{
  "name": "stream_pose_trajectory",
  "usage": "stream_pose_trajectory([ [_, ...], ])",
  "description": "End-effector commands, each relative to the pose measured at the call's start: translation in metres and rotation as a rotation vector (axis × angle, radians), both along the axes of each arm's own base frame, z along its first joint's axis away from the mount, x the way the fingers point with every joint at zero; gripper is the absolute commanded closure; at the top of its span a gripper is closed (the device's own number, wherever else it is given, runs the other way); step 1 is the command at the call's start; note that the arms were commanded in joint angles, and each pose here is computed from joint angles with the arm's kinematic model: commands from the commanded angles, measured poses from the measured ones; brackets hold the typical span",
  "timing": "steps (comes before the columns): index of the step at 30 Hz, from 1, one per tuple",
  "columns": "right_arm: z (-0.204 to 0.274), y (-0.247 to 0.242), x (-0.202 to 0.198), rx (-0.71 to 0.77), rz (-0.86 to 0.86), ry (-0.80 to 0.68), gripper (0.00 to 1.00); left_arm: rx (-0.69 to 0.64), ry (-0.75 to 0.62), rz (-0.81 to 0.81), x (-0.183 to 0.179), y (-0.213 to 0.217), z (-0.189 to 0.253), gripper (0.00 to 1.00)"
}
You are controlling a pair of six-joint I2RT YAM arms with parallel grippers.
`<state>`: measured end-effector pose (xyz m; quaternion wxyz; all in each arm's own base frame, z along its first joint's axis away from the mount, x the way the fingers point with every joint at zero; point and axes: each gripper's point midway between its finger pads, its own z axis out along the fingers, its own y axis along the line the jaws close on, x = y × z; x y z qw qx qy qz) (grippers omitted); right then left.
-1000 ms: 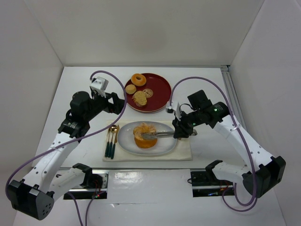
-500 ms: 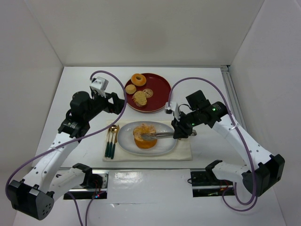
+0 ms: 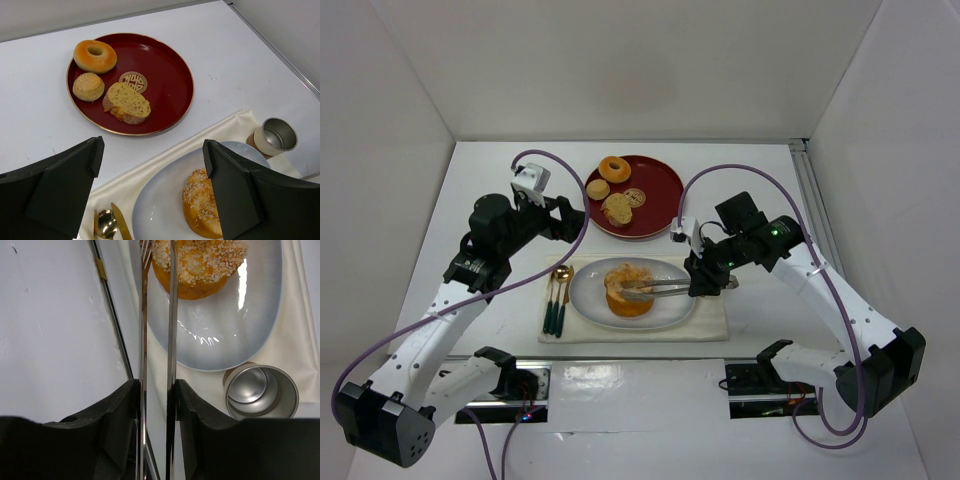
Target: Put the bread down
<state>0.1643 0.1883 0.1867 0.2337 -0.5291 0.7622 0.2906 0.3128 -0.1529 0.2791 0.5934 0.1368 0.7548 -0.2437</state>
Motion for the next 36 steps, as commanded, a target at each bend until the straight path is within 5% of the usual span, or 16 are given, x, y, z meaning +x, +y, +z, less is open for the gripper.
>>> stream_pose_trajectory([
  [1,0.006,0.002,0.000,0.005,0.012,-0.017,0.55,-0.003,-0.057,-0.001,0.000,0.000,0.013,0.00],
  [25,0.028,0.000,-0.002,0.023,0.012,-0.049,0.50,-0.006,-0.066,-0.001,-0.002,0.001,0.016,0.00],
  [36,0.060,0.004,0.020,0.054,-0.042,-0.172,0.50,-0.005,-0.066,0.008,-0.001,0.002,0.016,0.00],
])
